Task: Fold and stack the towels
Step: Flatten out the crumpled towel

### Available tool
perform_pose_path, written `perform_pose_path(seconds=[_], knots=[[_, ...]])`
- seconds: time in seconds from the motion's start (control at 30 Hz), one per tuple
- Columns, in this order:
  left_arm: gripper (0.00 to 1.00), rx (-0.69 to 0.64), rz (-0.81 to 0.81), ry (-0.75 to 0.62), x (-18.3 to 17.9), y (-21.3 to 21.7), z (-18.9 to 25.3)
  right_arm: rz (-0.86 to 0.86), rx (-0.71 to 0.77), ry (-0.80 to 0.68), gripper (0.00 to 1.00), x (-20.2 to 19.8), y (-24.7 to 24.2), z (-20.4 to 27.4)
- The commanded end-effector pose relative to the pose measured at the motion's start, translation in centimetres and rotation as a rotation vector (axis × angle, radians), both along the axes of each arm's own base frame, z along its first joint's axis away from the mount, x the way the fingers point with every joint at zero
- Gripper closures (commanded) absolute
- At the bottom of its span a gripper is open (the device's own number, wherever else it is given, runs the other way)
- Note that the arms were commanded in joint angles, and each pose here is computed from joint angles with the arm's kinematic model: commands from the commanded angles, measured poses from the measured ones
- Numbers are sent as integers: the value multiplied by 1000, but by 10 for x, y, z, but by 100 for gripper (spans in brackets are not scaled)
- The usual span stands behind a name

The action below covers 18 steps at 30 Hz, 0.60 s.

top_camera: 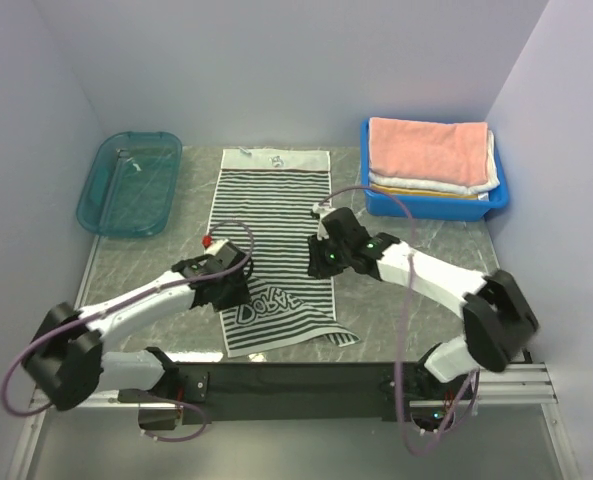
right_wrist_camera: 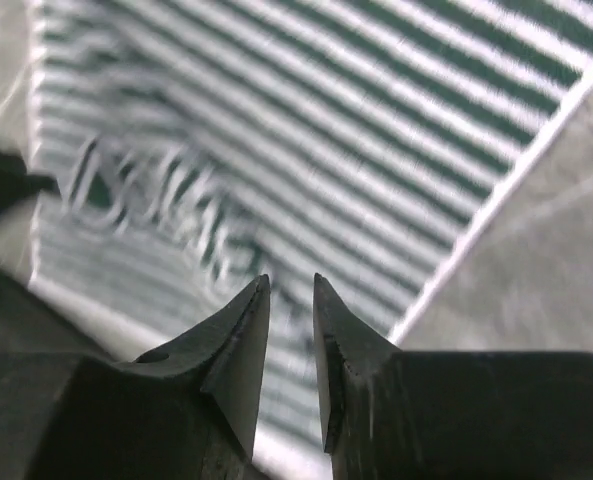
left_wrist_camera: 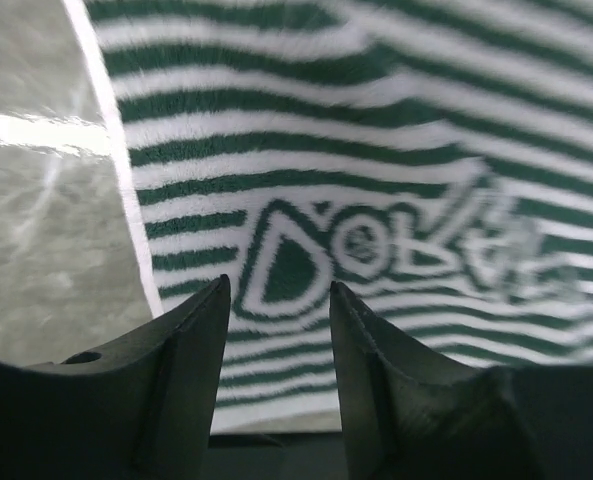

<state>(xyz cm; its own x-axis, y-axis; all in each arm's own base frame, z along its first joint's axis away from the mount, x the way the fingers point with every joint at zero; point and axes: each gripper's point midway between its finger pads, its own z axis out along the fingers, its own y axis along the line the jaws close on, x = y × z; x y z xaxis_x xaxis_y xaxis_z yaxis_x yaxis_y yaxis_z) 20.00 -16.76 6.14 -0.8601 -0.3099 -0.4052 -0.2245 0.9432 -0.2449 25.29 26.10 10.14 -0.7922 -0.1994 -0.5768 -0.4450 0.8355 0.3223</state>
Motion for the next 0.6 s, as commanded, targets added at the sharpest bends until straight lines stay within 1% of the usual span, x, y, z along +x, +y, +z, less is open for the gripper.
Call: perform_pose_path(seconds=[0.0, 0.07, 0.17, 0.23, 0.33, 0.47, 0.57], knots=[[51, -94, -40, 36, 1, -25, -23, -91, 44, -53, 69, 46, 13, -9], [51, -57, -42, 95, -9, -19, -41, -108, 20, -14, 69, 58, 18, -34], [52, -19, -54, 166, -28, -10, -52, -139, -10, 24, 69, 73, 17, -60], [52, -5, -51, 202, -42, -4, -54, -190, -40, 41, 69, 86, 6, -76], [52, -29, -35, 235, -62, 4, -55, -276, -72, 74, 68, 106, -15, -94], [52, -86, -8, 276, -83, 6, -59, -348, -109, 74, 67, 129, -34, -99], [52, -108, -11, 302, -95, 8, -59, -364, -113, 36, 66, 141, -41, -87]])
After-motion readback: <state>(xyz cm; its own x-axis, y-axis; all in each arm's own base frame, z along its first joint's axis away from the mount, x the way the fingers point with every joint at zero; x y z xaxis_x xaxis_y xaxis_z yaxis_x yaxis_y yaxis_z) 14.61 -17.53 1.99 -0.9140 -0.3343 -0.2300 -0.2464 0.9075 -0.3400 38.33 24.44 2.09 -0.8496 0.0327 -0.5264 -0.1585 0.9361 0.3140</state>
